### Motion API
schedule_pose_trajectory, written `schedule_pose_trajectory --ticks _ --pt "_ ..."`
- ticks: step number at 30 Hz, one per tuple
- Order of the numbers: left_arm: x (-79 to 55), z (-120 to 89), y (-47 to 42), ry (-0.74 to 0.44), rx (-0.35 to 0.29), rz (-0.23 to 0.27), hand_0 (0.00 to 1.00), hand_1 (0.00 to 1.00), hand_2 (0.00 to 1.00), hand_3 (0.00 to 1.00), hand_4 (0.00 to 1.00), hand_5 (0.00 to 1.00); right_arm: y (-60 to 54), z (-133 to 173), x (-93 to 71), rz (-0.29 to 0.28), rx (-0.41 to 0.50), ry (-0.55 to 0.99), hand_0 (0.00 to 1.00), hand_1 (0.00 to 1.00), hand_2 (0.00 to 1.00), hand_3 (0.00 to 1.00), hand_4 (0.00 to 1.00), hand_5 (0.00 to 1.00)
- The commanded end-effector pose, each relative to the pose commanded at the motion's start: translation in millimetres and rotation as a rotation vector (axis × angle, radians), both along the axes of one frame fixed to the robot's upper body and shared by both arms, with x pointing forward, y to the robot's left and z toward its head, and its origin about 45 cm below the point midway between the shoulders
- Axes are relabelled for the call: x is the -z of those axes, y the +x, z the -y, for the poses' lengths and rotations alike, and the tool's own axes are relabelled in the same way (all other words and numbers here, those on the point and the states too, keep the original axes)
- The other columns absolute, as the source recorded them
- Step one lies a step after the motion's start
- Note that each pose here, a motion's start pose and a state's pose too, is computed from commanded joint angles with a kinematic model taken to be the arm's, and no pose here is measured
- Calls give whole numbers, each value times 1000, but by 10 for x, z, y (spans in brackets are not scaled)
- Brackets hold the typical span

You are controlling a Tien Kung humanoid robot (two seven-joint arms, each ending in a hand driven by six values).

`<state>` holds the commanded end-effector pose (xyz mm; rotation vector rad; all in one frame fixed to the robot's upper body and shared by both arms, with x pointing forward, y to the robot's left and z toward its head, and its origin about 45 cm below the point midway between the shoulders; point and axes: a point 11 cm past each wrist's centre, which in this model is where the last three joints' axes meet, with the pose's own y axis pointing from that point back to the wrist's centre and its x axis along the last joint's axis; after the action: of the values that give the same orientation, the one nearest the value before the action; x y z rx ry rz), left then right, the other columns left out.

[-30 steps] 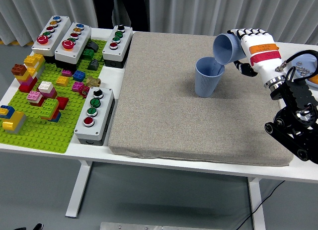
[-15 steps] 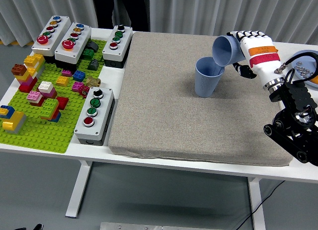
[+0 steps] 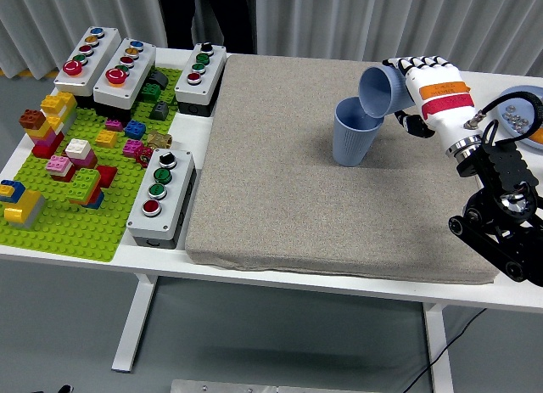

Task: Pick cup pour cup place

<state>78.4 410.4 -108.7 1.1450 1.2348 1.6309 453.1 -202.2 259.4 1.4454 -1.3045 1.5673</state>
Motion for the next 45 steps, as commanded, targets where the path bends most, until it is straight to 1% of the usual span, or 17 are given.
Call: schedule_pose_trajectory --ticks 13,19,39,45 --pt "0 1 5 0 0 1 765 806 843 769 510 925 12 18 -21 7 5 -16 792 672 582 629 643 2" --pt "-3 -1 16 0 1 3 765 806 843 769 509 924 7 7 -56 30 2 -30 792 670 581 627 641 2" --pt "-4 -1 21 0 0 3 765 805 842 768 510 925 5 7 -99 67 20 -80 800 673 581 625 638 2" --pt "-3 -1 11 -1 0 1 766 805 843 768 510 924 4 8 -100 69 21 -87 806 673 581 624 636 2"
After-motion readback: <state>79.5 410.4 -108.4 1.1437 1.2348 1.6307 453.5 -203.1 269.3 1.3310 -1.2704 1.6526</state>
